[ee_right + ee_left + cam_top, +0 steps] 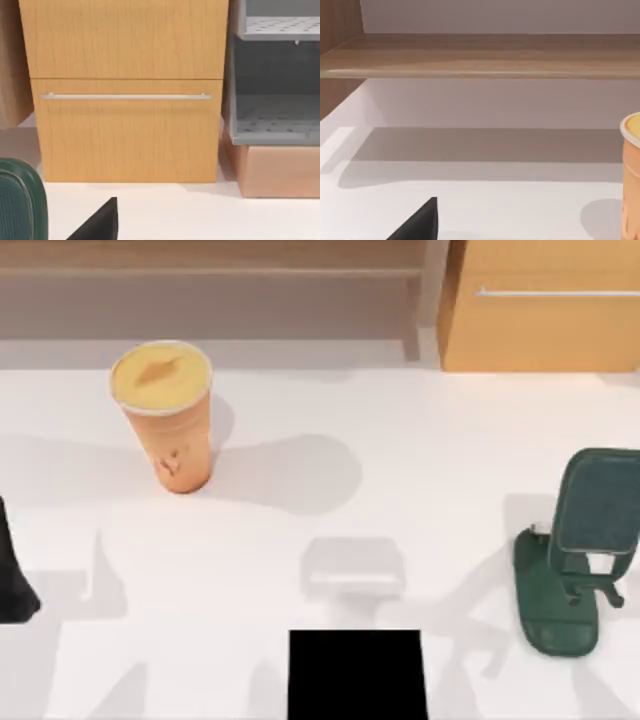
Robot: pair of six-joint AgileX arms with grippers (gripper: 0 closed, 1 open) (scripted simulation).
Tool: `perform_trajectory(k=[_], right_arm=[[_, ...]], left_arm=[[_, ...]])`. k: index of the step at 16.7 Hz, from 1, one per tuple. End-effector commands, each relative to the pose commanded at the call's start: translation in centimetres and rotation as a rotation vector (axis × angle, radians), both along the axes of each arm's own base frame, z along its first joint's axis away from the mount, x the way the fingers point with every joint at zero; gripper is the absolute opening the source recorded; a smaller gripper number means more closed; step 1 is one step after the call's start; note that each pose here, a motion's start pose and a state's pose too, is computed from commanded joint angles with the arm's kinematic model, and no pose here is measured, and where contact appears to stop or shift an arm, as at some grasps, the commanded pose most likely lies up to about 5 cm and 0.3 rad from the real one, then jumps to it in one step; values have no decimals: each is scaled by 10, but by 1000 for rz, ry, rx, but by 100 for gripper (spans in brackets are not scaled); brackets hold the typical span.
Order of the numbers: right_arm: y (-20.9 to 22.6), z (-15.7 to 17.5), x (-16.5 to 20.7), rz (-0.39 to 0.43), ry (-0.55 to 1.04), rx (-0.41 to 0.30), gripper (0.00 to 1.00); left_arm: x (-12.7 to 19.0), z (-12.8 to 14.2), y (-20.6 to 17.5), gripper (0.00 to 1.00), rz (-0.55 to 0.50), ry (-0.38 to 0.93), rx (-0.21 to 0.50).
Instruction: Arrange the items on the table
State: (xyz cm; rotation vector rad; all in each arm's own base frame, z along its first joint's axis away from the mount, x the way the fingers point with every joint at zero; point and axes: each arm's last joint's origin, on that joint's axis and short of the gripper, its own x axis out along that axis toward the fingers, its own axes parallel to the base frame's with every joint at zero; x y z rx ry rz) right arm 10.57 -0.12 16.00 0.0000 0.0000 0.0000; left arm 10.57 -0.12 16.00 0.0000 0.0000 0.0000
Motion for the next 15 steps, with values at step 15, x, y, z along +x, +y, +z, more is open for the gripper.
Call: perform_trajectory(k=[15], right_arm=[[-16,111,83,-124,672,122,100]], left_arm=[[0,0,0,100,0,0,0]])
